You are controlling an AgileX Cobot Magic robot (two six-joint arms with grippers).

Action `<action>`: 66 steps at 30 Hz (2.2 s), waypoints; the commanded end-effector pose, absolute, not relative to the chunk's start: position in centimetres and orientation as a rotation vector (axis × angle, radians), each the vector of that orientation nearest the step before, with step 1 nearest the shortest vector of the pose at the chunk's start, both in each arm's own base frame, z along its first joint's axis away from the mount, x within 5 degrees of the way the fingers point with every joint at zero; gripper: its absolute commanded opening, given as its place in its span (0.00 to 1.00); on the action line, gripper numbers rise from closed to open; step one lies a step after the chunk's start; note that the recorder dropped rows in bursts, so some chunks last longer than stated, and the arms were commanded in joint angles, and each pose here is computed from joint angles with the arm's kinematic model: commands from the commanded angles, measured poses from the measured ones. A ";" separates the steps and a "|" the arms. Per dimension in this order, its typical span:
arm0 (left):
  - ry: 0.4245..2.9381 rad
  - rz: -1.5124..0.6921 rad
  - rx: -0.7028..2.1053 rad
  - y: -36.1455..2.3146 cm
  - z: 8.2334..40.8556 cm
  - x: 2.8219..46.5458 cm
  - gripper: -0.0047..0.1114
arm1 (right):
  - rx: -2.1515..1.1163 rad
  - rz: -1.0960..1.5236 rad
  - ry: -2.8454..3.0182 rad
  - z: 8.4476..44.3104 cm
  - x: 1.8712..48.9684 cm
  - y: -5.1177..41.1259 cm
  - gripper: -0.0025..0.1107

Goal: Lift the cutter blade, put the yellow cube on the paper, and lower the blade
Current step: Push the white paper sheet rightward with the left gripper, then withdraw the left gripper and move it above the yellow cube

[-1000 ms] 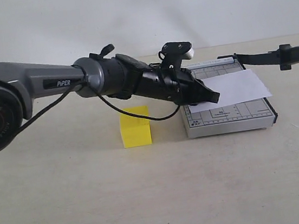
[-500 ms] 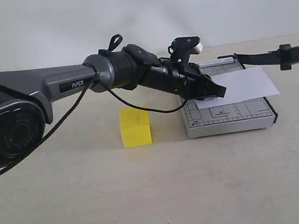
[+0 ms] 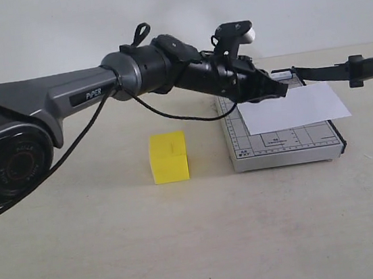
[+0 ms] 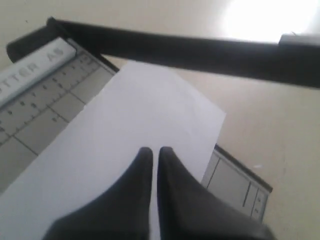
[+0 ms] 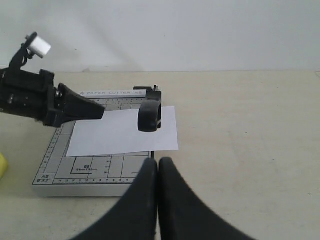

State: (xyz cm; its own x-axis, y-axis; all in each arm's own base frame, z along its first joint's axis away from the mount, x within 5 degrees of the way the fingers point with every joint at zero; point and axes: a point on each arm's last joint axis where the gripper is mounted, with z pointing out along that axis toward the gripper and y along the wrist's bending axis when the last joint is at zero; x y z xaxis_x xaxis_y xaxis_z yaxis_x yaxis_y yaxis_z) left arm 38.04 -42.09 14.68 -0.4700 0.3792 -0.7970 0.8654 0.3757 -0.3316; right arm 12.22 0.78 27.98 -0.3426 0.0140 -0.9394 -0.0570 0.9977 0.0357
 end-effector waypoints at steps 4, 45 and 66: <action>2.076 -1.046 0.741 -41.7 17.8 38.7 0.08 | -0.083 0.034 1.915 28.0 12.2 0.8 0.02; 1.912 -0.346 0.188 -19.2 20.4 24.4 0.08 | -0.076 0.033 1.859 28.5 12.4 0.7 0.02; 2.069 -0.414 0.068 -19.7 15.7 24.5 0.98 | -0.072 0.038 1.864 28.4 12.4 0.8 0.02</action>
